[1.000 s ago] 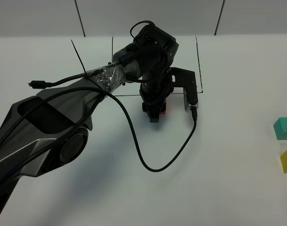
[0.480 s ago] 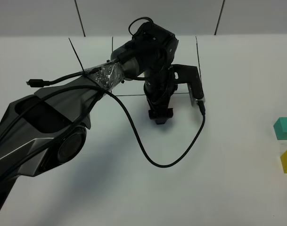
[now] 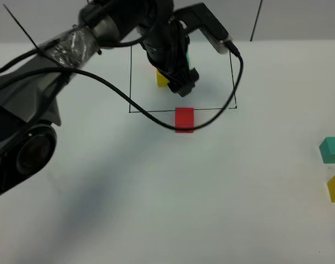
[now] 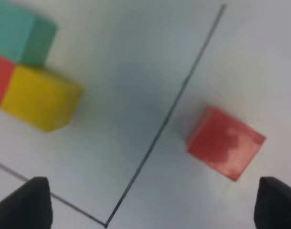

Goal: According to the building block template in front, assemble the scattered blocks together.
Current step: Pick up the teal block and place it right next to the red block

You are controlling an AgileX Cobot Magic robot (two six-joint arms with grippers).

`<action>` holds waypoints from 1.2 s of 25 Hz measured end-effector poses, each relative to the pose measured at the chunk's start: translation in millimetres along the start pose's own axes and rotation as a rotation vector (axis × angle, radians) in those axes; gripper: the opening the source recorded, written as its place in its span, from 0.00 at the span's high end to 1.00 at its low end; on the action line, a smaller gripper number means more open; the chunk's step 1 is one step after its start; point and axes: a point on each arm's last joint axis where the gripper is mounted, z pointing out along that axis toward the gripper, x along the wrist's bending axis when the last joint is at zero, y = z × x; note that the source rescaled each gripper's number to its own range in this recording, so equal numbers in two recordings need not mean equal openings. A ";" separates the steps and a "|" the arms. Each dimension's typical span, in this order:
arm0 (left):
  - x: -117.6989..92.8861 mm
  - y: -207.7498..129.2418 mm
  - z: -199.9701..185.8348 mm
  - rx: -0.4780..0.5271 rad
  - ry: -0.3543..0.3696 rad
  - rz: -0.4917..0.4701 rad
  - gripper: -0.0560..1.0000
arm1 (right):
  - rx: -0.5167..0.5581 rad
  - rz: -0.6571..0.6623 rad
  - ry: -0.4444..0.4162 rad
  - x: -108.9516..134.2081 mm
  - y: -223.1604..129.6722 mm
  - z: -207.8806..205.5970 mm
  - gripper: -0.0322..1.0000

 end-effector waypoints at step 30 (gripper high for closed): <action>-80.1 -328.0 -213.3 -0.287 0.190 -0.792 0.20 | 0.000 0.000 0.000 0.0 0.0 0.0 0.97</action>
